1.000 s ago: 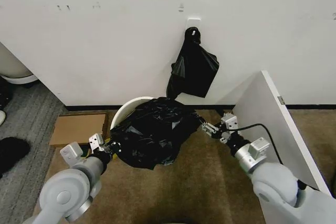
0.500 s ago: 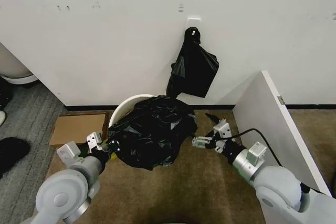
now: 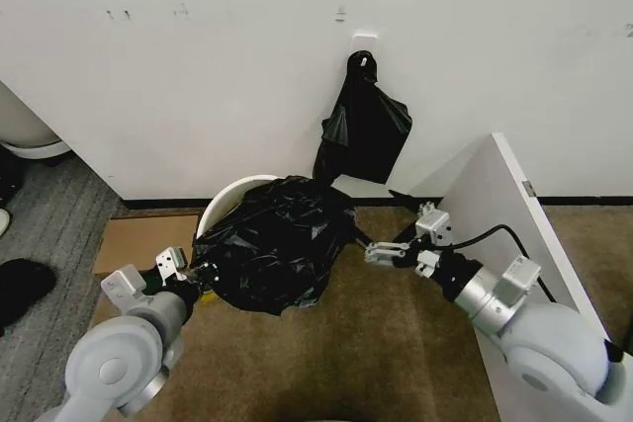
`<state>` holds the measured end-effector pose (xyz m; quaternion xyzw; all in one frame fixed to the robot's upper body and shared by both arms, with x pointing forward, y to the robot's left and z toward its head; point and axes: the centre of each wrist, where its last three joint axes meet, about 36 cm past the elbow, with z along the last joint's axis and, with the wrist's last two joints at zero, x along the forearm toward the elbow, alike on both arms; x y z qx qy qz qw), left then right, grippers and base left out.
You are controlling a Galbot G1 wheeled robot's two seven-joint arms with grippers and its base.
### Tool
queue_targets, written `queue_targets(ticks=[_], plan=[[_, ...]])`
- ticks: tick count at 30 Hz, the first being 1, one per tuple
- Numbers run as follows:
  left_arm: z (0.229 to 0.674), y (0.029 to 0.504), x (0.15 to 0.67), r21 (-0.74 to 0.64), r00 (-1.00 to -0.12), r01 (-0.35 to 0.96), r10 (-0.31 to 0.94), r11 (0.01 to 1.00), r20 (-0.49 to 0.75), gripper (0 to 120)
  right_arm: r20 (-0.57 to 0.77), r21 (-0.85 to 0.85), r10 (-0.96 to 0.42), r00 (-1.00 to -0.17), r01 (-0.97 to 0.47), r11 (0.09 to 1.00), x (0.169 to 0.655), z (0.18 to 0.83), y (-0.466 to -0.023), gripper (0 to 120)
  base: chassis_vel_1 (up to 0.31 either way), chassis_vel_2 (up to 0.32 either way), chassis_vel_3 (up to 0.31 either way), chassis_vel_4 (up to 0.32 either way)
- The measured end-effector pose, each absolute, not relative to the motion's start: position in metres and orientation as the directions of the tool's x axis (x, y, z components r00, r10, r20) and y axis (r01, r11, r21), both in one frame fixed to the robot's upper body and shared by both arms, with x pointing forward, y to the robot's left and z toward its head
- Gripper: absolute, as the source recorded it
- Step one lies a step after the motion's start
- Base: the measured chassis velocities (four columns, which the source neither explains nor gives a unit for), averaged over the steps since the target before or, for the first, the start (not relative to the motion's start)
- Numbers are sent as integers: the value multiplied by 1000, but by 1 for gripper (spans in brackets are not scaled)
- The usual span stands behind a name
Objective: Place the garbage bag over the trash bin.
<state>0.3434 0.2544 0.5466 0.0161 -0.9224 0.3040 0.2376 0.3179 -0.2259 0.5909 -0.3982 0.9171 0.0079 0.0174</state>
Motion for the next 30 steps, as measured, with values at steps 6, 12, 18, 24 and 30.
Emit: queue_targets(ticks=[6, 12, 18, 24, 30], plan=[[544, 239, 341, -539, -881, -123, 158, 833, 446, 0, 101, 137, -791, -603, -779, 612, 301, 592, -216, 100, 0, 0, 0, 0], [543, 231, 341, -518, -882, -78, 183, 852, 434, 0, 169, 173, -803, -571, -785, 595, 303, 595, -216, 100, 0, 0, 0, 0], [544, 229, 339, -506, -888, -58, 187, 860, 419, 0, 192, 207, -828, -526, -803, 558, 305, 596, -211, 100, 0, 0, 0, 0], [544, 225, 333, -497, -890, -48, 189, 867, 415, 0, 138, 248, -892, -431, -857, 452, 315, 619, -191, 100, 0, 0, 0, 0], [545, 224, 329, -491, -890, -39, 192, 871, 412, 0, 191, 205, -884, -427, -863, 461, 332, 619, -171, 100, 0, 0, 0, 0]])
